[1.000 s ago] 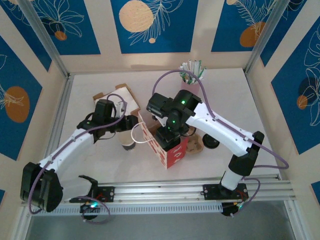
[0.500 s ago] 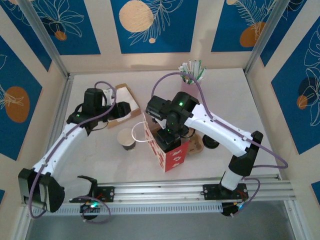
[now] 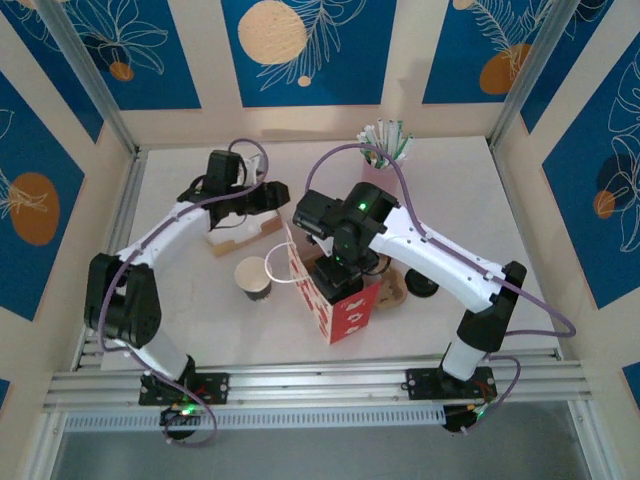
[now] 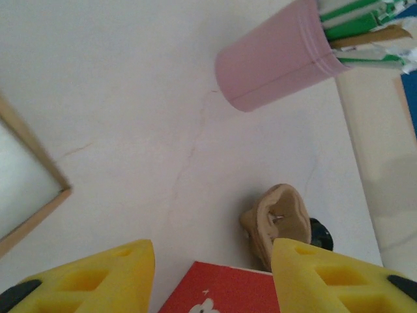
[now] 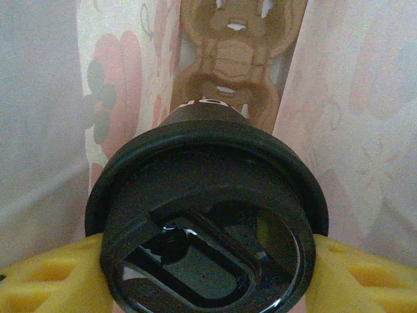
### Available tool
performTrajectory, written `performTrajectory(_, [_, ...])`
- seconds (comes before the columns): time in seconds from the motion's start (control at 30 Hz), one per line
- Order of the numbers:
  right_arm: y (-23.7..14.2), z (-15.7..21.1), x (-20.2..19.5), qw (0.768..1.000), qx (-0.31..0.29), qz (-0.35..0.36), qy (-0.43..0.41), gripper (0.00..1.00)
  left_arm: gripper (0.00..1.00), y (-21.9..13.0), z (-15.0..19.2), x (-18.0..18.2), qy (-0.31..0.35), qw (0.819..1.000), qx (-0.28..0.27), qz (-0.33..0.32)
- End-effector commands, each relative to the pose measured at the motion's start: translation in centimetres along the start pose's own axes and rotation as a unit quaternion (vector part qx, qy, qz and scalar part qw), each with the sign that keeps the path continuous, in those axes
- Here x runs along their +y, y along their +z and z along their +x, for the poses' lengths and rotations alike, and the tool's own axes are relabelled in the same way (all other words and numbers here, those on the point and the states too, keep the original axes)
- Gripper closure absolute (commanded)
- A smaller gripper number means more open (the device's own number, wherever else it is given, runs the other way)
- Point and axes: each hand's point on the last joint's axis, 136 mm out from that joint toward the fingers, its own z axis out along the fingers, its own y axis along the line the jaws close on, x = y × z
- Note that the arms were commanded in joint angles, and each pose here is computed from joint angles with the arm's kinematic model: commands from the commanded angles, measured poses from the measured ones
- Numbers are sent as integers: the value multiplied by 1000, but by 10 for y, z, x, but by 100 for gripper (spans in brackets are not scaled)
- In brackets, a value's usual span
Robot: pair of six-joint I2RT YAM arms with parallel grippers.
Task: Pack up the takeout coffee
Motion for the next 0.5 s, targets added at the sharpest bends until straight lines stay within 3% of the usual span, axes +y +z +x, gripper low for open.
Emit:
performTrajectory(0.0, [2, 35, -18, 996, 81, 34, 17, 42, 50, 4, -6, -30, 36, 998, -7, 50])
performTrajectory(0.47, [12, 29, -17, 994, 98, 44, 28, 42, 50, 3, 29, -25, 23, 998, 0, 56])
